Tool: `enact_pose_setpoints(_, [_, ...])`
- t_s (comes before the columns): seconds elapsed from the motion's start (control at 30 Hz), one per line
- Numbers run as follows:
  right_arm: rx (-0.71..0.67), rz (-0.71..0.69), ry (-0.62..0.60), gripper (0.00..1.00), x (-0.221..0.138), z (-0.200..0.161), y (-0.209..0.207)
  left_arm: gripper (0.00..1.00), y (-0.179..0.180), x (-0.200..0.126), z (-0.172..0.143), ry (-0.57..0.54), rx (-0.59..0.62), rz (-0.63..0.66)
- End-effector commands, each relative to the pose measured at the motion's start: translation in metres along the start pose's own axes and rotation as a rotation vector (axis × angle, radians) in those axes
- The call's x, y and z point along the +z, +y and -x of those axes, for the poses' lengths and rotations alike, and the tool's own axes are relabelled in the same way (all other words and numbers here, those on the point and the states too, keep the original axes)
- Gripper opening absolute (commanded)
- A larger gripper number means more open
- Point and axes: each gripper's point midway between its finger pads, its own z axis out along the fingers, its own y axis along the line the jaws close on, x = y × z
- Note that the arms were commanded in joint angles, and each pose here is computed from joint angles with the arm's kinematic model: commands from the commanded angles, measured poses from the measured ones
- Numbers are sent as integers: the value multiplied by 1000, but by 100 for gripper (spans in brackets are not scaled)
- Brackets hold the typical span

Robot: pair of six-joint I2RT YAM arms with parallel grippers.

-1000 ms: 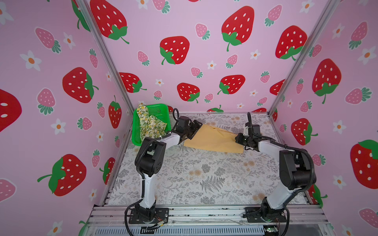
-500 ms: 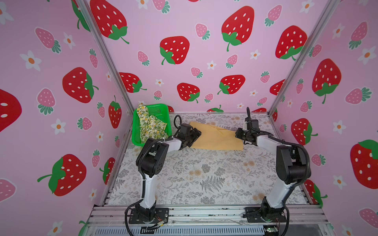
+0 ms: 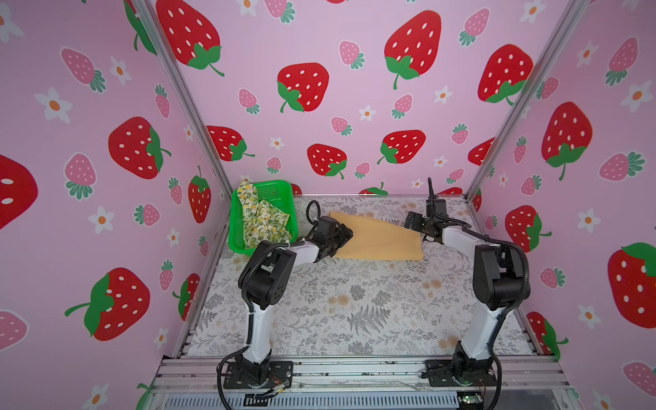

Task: Fold and stack skirts
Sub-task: Fold the skirt at the top-center of the table, then move the skirt to the center of the table.

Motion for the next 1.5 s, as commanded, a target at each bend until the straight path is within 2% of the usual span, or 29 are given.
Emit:
enact_pose_setpoints(0.0, [-5, -3, -56, 100, -32, 11, -4, 92, 24, 6, -19, 39, 2, 75])
enact_pose_setpoints(0.2, [16, 144, 64, 100, -40, -56, 19, 92, 27, -1, -21, 0, 22, 101])
enact_pose_setpoints(0.43, [66, 180, 158, 100, -33, -123, 15, 92, 30, -18, -34, -19, 40, 115])
enact_pose_setpoints(0.63, [91, 202, 196, 100, -44, -154, 14, 92, 38, -43, -45, -38, 35, 122])
enact_pose_setpoints(0.97, [95, 254, 208, 100, -99, -200, 31, 93, 81, -101, -77, -59, 25, 177])
enact_pose_setpoints(1.13, [73, 267, 178, 100, -131, -212, 42, 93, 102, -122, -87, -57, 2, 195])
enact_pose_setpoints(1.27, [65, 259, 136, 100, -153, -204, 37, 93, 106, -145, -87, -76, 9, 202])
enact_pose_setpoints(1.47, [-19, 175, 58, 100, -165, -177, 24, 94, 75, -187, -64, -155, 102, 185])
